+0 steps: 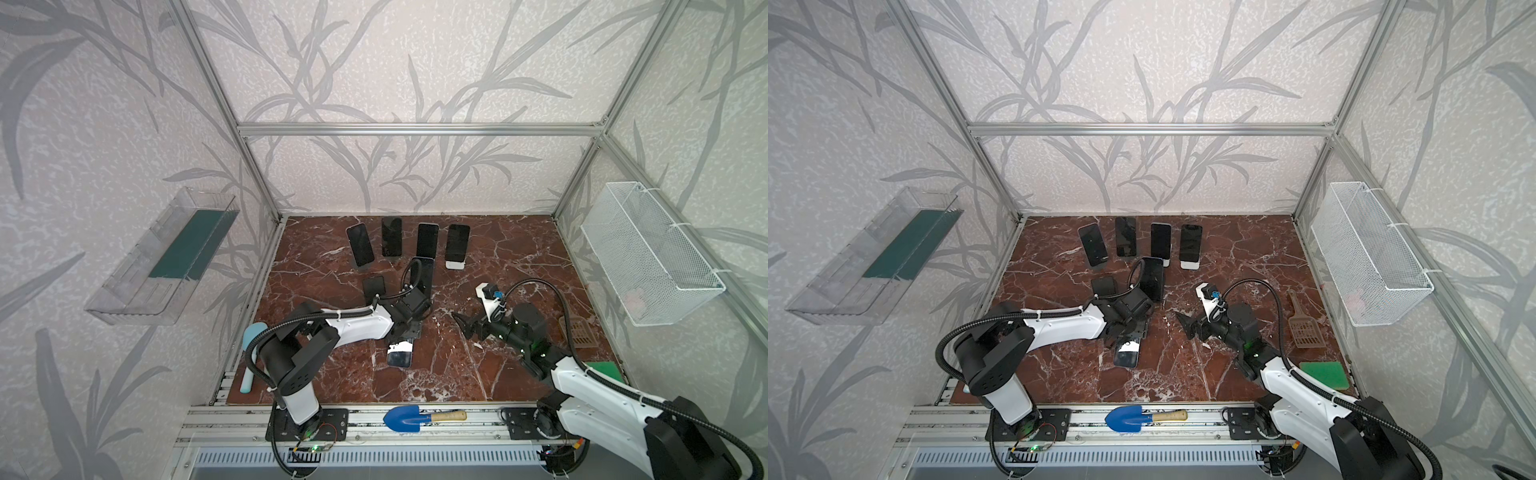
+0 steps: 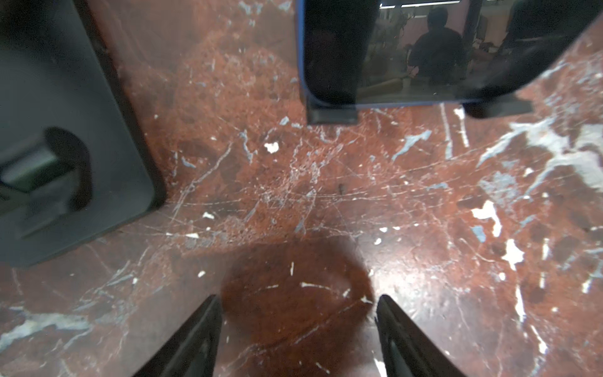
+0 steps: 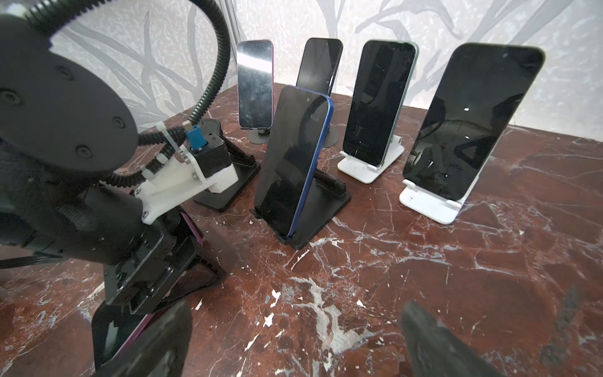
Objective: Remove the phone from the phone stand
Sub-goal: Place the phone at the center of the table.
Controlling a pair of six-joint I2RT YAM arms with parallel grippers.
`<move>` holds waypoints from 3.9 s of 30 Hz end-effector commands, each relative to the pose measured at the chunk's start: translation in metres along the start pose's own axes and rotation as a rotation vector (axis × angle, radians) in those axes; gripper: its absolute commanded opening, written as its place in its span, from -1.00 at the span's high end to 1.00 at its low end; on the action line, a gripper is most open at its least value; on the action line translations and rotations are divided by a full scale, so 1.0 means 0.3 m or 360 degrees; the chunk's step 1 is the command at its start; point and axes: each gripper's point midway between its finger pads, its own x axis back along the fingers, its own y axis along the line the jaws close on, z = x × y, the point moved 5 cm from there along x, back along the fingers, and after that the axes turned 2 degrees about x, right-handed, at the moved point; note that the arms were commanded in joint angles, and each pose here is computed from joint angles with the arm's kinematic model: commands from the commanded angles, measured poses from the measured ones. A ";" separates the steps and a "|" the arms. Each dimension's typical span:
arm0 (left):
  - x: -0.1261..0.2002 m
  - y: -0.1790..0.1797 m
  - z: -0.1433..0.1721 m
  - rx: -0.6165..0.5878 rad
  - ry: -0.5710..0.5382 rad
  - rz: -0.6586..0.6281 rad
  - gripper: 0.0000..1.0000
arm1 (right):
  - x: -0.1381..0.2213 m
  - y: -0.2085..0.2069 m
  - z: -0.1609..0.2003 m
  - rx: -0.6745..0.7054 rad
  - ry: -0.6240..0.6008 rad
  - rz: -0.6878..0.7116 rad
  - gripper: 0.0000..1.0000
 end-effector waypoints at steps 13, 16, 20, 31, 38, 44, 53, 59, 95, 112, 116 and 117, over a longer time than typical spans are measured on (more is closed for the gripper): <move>-0.036 -0.005 -0.004 0.0012 0.0106 -0.0004 0.13 | 0.017 -0.021 0.012 0.0053 -0.0057 0.0088 -0.97; -0.036 -0.005 -0.002 0.0009 0.0106 -0.0006 0.12 | 0.018 -0.021 0.011 0.0054 -0.0063 0.0089 -0.97; -0.039 -0.004 -0.002 0.0009 0.0112 -0.0007 0.10 | 0.021 -0.020 0.010 0.0056 -0.0073 0.0090 -0.97; -0.038 -0.012 -0.004 -0.0001 0.0113 0.0021 -0.13 | 0.036 -0.019 0.003 0.0068 -0.0111 0.0097 -0.97; -0.039 -0.013 -0.003 -0.0003 0.0112 0.0028 -0.18 | 0.042 -0.018 0.004 0.0069 -0.0121 0.0102 -0.97; -0.040 -0.014 -0.001 -0.0009 0.0114 0.0036 -0.24 | 0.045 -0.017 0.002 0.0071 -0.0130 0.0100 -0.97; -0.041 -0.025 -0.004 -0.0030 0.0113 0.0077 -0.39 | 0.049 -0.016 -0.001 0.0076 -0.0142 0.0101 -0.97; -0.044 -0.029 -0.001 -0.0046 0.0122 0.0088 -0.45 | 0.052 -0.016 -0.002 0.0083 -0.0150 0.0105 -0.97; -0.028 0.022 0.061 0.0203 0.0456 -0.0024 -0.21 | 0.066 -0.018 -0.009 0.0099 -0.0200 0.0125 -0.97; -0.047 0.015 0.049 0.0197 0.0459 -0.0032 -0.45 | 0.072 -0.020 -0.007 0.0115 -0.0205 0.0139 -0.97; -0.035 0.030 0.041 0.0219 0.0412 -0.0055 -0.57 | 0.071 -0.020 -0.008 0.0121 -0.0204 0.0137 -0.97; -0.034 0.032 0.041 0.0223 0.0404 -0.0050 -0.58 | 0.071 -0.019 -0.007 0.0123 -0.0205 0.0135 -0.97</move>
